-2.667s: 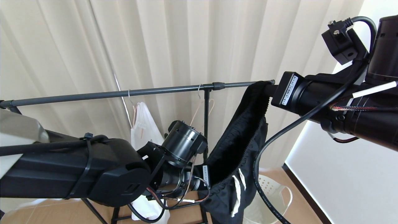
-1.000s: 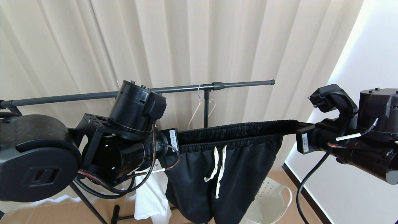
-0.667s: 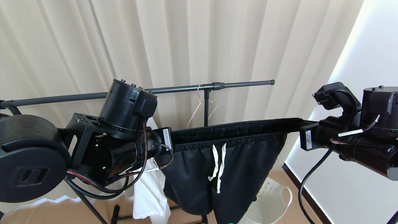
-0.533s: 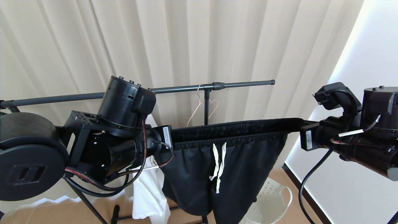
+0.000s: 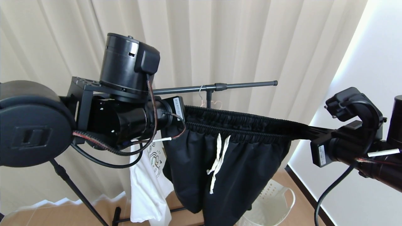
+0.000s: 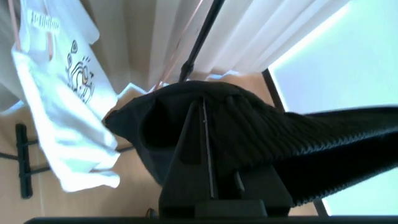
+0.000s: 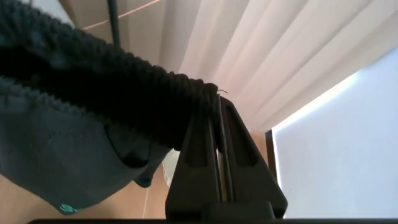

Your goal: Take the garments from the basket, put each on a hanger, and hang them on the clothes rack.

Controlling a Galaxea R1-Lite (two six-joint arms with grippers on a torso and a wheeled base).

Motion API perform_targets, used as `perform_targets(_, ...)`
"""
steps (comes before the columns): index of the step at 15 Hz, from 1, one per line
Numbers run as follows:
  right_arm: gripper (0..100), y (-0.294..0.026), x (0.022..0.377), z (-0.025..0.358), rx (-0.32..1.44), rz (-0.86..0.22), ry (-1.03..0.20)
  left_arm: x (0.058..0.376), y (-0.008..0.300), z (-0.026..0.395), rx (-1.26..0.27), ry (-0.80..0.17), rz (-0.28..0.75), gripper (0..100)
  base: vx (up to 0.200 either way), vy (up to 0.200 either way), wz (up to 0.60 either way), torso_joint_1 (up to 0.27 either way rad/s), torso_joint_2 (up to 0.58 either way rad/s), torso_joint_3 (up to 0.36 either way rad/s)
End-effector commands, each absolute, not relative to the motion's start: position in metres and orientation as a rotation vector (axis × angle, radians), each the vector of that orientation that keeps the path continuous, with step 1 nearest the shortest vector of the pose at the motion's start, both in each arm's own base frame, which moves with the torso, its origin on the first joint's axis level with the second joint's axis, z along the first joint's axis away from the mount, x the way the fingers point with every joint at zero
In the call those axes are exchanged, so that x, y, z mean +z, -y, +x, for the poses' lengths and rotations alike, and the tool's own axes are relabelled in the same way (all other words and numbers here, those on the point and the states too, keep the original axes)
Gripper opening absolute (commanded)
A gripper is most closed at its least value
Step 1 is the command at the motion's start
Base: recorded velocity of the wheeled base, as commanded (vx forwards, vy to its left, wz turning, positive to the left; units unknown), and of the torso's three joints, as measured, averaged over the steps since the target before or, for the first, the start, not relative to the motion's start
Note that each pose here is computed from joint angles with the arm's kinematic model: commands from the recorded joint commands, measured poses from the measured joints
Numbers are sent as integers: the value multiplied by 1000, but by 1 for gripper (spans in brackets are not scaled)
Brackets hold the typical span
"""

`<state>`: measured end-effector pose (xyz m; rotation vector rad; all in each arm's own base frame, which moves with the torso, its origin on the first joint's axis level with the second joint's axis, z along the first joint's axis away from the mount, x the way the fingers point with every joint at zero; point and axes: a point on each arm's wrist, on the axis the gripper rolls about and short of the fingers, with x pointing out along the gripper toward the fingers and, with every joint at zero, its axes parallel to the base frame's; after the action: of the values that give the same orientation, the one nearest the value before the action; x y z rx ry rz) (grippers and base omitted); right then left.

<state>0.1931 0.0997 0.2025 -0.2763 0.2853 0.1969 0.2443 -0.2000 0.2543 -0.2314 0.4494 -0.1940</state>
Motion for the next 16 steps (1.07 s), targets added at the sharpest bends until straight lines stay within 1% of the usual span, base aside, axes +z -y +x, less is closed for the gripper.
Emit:
perform_targets(1,0,-103,202,175,267,-303,-267,256,213,259,-200,-436,-240,0,0,0,0,0,0,0)
perform_targets(4,0,-109,194,157,381,-357,-262,263,226,274,-213,-405,-262,0,0,0,0,0,0,0)
perform_targets(6,0,-115,191,144,473,-368,-252,265,232,281,-243,-401,-276,0,0,0,0,0,0,0)
perform_targets(11,0,-132,183,125,624,-399,-256,270,244,294,-313,-394,-305,0,0,0,0,0,0,0)
perform_targets(13,0,-138,183,121,667,-396,-250,271,250,301,-318,-381,-313,0,0,0,0,0,0,0)
perform_targets(15,0,-152,180,118,717,-349,-274,271,257,309,-328,-372,-320,0,0,0,0,0,0,0)
perform_targets(16,0,-161,180,116,739,-298,-293,272,260,311,-338,-367,-327,0,0,0,0,0,0,0)
